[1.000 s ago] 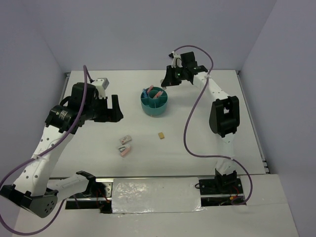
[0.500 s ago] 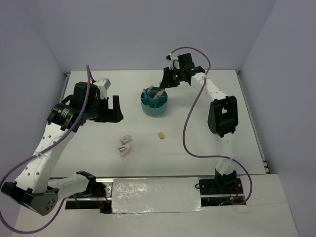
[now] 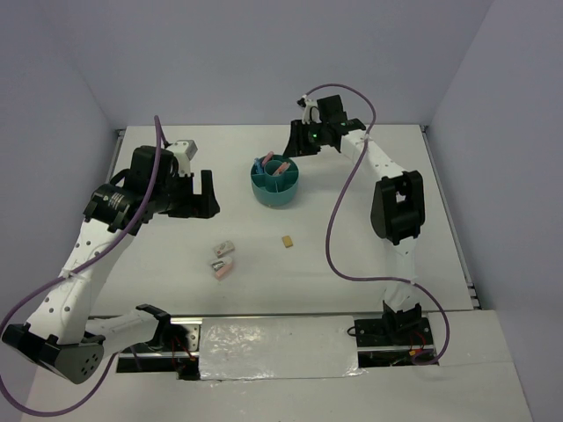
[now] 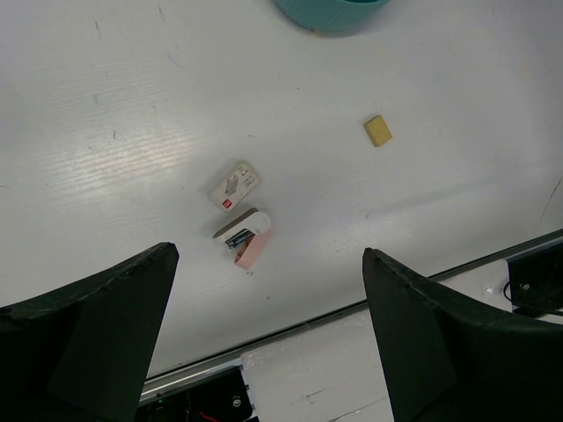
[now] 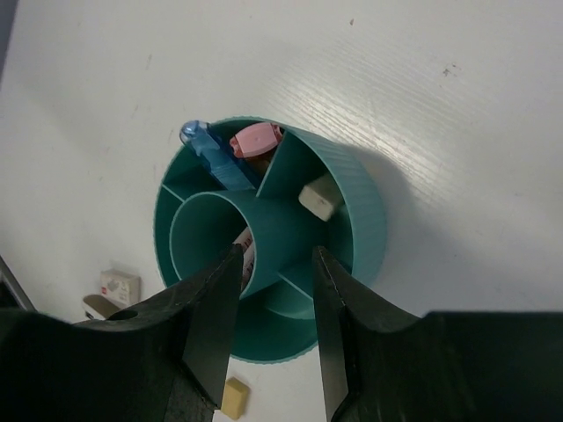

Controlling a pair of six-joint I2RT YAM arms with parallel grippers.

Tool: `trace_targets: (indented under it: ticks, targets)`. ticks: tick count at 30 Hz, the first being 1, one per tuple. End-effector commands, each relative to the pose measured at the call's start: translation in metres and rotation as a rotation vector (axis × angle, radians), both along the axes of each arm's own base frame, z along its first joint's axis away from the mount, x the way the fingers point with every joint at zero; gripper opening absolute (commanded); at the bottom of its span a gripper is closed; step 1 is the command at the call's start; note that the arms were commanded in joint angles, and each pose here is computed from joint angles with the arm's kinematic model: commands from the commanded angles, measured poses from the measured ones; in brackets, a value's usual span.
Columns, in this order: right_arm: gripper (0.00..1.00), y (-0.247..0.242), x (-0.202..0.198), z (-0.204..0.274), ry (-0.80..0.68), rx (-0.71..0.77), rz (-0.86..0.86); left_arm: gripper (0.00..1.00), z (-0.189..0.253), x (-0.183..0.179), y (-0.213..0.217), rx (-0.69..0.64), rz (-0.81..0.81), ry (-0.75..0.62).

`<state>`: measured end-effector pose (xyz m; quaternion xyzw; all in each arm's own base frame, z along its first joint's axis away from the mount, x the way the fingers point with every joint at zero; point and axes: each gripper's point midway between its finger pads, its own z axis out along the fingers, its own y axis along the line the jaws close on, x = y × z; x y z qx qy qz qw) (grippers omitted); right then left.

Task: Sort the stationery into containers
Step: Place the stationery in the storage box, then pick up the stationery from the center of the board.

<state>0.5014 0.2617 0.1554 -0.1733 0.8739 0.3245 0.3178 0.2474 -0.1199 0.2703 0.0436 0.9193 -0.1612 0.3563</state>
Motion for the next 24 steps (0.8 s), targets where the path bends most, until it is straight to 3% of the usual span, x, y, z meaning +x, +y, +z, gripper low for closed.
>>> trace_targets:
  ticks: [1, 5, 8, 9, 11, 12, 14, 15, 18, 20, 24]
  targets:
    - [0.45, -0.011, 0.003, 0.044, -0.07, 0.057, -0.062, 0.99, 0.017, 0.003, -0.002, -0.015, -0.009, -0.048]
    - [0.47, -0.029, -0.007, 0.105, -0.189, 0.089, -0.16, 0.99, 0.014, 0.007, 0.004, 0.005, 0.034, -0.04]
    - [0.51, -0.037, -0.041, 0.113, -0.196, 0.055, -0.221, 0.99, 0.012, 0.013, 0.019, 0.052, 0.141, -0.033]
    - [0.56, -0.047, -0.053, 0.082, -0.16, -0.024, -0.275, 0.99, 0.013, 0.015, 0.025, 0.064, 0.177, -0.035]
    - [0.62, -0.034, -0.09, 0.088, -0.218, -0.061, -0.27, 0.99, 0.01, 0.02, 0.039, 0.092, 0.283, -0.021]
    - [0.69, -0.043, -0.109, 0.054, -0.189, -0.149, -0.304, 0.99, 0.007, 0.02, 0.043, 0.101, 0.31, 0.0]
    - [0.71, -0.036, -0.14, 0.057, -0.24, -0.159, -0.322, 0.99, 0.004, 0.023, 0.051, 0.088, 0.36, 0.019]
    - [0.71, -0.021, -0.17, 0.032, -0.202, -0.177, -0.279, 0.99, 0.003, 0.025, 0.052, 0.08, 0.369, 0.02]
    - [0.68, -0.01, -0.198, 0.008, -0.179, -0.223, -0.275, 0.99, 0.001, 0.032, 0.045, 0.032, 0.344, 0.015]
    - [0.64, -0.013, -0.201, -0.017, -0.148, -0.327, -0.29, 0.99, 0.0, 0.034, 0.039, 0.007, 0.328, 0.019]
    - [0.56, 0.002, -0.203, -0.042, -0.114, -0.401, -0.251, 0.98, -0.002, 0.037, 0.028, -0.036, 0.289, 0.036]
